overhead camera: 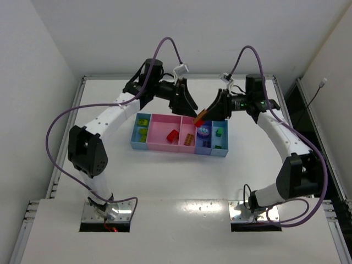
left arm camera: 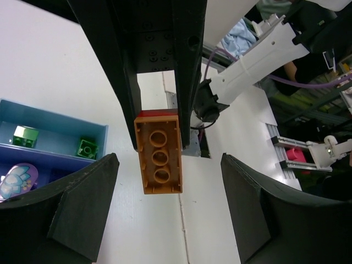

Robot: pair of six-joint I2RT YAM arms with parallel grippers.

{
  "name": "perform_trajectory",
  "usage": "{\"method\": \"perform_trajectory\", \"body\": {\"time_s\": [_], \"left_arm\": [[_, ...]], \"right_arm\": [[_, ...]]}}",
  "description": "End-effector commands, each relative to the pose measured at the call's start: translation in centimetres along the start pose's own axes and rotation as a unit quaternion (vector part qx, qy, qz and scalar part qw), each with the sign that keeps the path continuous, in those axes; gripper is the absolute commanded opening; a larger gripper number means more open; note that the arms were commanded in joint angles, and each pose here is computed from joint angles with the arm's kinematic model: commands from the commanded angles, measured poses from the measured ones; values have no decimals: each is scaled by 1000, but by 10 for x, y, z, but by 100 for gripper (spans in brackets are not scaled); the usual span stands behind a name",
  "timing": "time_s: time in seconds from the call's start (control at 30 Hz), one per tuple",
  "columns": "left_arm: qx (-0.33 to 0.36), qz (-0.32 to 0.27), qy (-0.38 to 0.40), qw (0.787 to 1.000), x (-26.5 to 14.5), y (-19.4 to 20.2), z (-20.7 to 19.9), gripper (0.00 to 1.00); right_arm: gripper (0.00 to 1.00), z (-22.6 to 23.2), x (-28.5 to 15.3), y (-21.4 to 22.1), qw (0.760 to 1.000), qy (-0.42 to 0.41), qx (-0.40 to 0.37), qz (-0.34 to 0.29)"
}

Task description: Sort the legos into containers by color

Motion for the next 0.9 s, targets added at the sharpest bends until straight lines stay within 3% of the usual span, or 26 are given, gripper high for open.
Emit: {"method": "perform_trajectory", "body": {"time_s": [0.0, 0.27, 0.4, 0.6, 0.67, 0.87], "left_arm": [[16, -1, 22, 1000, 6, -4, -9, 81], [2, 3, 22, 1000, 7, 5, -3, 81], [-3, 5, 22, 1000, 8, 8, 0, 75], [-3, 4, 22, 1000, 9, 6, 2, 54], [-3, 4, 22, 1000, 9, 6, 2, 39], [-8, 2, 17, 1000, 10, 6, 6, 11]], "right_arm": [[0, 10, 4, -21, 998, -17, -63, -3], [0, 10, 7, -26, 997, -21, -69, -1], [0, 8, 10, -25, 997, -25, -69, 2], [0, 10, 13, -28, 997, -28, -74, 4], [0, 7, 14, -27, 997, -28, -69, 5], [0, 9, 16, -26, 997, -32, -70, 8]]}}
Point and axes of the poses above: each gripper's point midway between its finger pads, its own x axis out along the fingers, its own z axis along the line the jaws close on, y = z × x, the point moved 1 cm from there along -x, back along the fingers, and after that the axes turned 7 degrees about x, right-handed, at the moved point
